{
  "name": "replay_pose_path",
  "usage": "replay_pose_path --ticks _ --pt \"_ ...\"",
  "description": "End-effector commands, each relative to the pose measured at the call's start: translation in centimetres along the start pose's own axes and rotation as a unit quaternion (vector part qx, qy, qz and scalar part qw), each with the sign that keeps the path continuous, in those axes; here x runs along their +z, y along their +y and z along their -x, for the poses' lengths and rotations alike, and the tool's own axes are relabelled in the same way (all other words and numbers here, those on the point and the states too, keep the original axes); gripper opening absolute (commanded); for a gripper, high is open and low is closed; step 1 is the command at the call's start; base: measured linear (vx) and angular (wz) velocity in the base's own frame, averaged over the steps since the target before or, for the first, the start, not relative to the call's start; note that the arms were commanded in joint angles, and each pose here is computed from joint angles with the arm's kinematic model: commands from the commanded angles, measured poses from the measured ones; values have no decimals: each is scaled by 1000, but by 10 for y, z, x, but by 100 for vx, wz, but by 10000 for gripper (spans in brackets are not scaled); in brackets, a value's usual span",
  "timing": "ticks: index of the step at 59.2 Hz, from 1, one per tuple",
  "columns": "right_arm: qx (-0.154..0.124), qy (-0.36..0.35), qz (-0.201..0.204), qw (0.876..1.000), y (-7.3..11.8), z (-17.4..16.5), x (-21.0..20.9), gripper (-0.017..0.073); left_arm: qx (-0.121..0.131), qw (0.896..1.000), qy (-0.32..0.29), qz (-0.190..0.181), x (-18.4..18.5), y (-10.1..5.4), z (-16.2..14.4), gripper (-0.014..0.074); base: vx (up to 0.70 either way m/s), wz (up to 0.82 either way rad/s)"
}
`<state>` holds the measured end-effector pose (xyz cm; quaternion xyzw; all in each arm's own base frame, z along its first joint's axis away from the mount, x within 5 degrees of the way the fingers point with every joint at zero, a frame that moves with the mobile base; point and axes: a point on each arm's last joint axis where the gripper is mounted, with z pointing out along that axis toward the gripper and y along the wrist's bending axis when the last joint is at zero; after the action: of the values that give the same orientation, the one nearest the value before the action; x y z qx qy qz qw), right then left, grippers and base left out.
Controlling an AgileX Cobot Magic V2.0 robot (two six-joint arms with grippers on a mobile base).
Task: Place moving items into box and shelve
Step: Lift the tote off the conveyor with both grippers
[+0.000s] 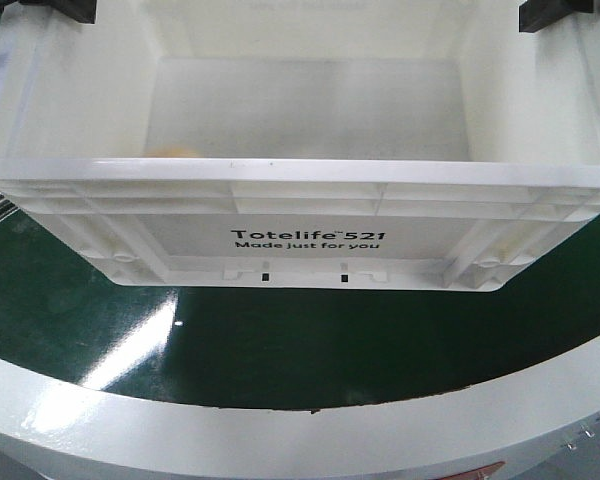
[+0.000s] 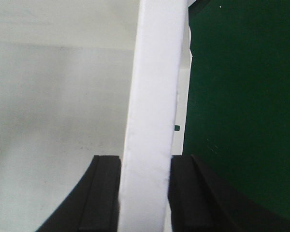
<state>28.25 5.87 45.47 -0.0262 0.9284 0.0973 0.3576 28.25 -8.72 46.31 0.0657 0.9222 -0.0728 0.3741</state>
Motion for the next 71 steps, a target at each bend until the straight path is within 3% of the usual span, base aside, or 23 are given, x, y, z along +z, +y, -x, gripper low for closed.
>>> replay_pose_path --ticks 1,71 --pt "-21 -111 -7 994 -1 14 -35 -5 18 994 -105 31 -36 9 14 -1 0 0" --pt "-21 -109 -8 994 -1 14 -35 -5 17 994 -103 31 -34 9 14 -1 0 1"
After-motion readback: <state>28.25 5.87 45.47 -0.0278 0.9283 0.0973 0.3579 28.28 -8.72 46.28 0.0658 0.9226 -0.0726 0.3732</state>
